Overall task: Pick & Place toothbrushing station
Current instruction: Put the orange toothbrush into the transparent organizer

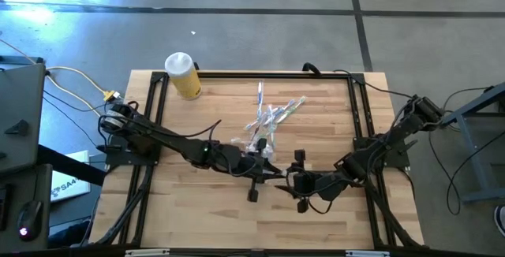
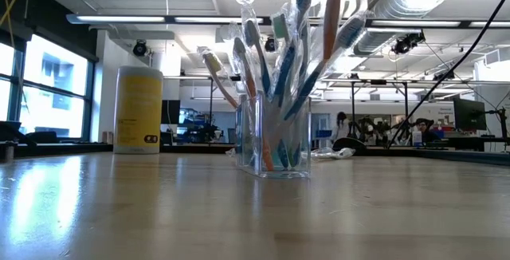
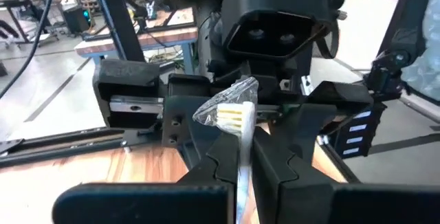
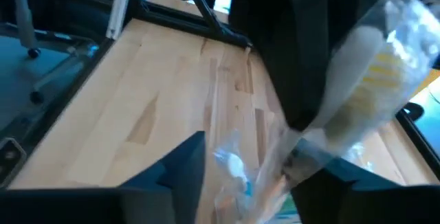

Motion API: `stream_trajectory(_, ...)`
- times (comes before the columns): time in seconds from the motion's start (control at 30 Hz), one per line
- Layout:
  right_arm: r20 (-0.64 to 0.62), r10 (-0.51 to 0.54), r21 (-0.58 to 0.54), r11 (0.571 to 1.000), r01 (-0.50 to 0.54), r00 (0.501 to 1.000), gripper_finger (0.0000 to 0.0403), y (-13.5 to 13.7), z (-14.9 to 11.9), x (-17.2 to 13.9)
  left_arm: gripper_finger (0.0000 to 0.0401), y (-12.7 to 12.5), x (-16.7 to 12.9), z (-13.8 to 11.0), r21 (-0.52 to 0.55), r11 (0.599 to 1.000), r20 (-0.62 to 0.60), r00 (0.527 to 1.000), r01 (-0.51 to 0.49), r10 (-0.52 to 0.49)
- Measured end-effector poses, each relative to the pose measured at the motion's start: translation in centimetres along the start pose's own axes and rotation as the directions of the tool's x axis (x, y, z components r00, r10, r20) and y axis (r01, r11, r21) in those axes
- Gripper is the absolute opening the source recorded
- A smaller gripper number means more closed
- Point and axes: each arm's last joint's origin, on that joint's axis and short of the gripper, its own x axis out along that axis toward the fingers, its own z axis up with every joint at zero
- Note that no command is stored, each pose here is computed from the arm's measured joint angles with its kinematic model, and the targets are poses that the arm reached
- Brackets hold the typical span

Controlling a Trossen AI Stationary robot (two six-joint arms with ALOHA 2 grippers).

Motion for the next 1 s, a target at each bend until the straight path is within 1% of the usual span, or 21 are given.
stream_trajectory(0.1, 0.021, -0.009, -0.002, 1.0, 0.009, 1.0, 0.0203, 0.6, 0.2, -0.6, 0.0008, -0.3, -0.6, 0.7, 0.0, 1.0, 0.009, 1.0, 0.016, -0.016)
stream_trajectory(0.2, 0.069, -0.043, 0.012, 0.999, 0.042, 0.997, 0.022, 0.9, 0.8, -2.0, 0.0008, -0.7, -1.7, 2.0, 0.001, 1.0, 0.048, 0.998, 0.027, -0.027)
stream_trajectory(0.3, 0.112, -0.053, 0.018, 0.999, 0.051, 0.992, 0.0223, 1.4, 1.4, -3.8, 0.0008, -1.2, -3.1, 3.6, 0.004, 0.999, 0.076, 0.996, 0.043, -0.044)
stream_trajectory(0.4, 0.162, -0.02, 0.026, 1.0, 0.016, 0.987, 0.0218, 1.7, 2.0, -5.5, 0.0008, -1.9, -4.8, 4.7, 0.008, 0.998, 0.067, 0.996, 0.055, -0.055)
stream_trajectory(0.43, 0.174, -0.006, 0.024, 1.0, 0.002, 0.985, 0.0216, 2.0, 2.1, -5.9, 0.0008, -2.0, -5.2, 4.9, 0.009, 0.999, 0.059, 0.997, 0.05, -0.051)
stream_trajectory(0.5, 0.196, 0.023, 0.023, 0.999, -0.028, 0.98, 0.0213, 2.4, 2.3, -6.7, 0.0008, -2.2, -5.9, 5.2, 0.013, 1.0, 0.036, 0.999, 0.011, -0.011)
stream_trajectory(0.57, 0.208, 0.049, 0.018, 0.998, -0.054, 0.977, 0.021, 3.0, 2.3, -7.3, 0.0008, -2.6, -6.6, 5.1, 0.027, 1.0, -0.007, 1.0, -0.014, 0.014)
stream_trajectory(0.67, 0.217, 0.074, 0.012, 0.997, -0.078, 0.973, 0.0207, 3.5, 2.2, -7.8, 0.0008, -3.0, -6.8, 4.9, 0.04, 0.998, -0.038, 0.998, -0.044, 0.045)
stream_trajectory(0.83, 0.217, 0.079, 0.017, 0.996, -0.085, 0.973, 0.0202, 3.6, 2.2, -8.0, 0.0008, -3.3, -6.9, 4.3, 0.046, 0.997, -0.082, 0.995, -0.056, 0.059)
stream_trajectory(0.9, 0.217, 0.08, 0.018, 0.996, -0.086, 0.973, 0.02, 3.6, 2.2, -8.0, 0.0008, -3.2, -6.8, 3.3, 0.029, 0.998, -0.084, 0.995, -0.059, 0.061)
stream_trajectory(1.0, 0.215, 0.08, 0.03, 0.996, -0.089, 0.973, 0.0199, 3.6, 2.2, -7.9, 0.0008, -2.8, -6.5, 1.2, 0.015, 0.997, -0.061, 0.995, -0.074, 0.075)
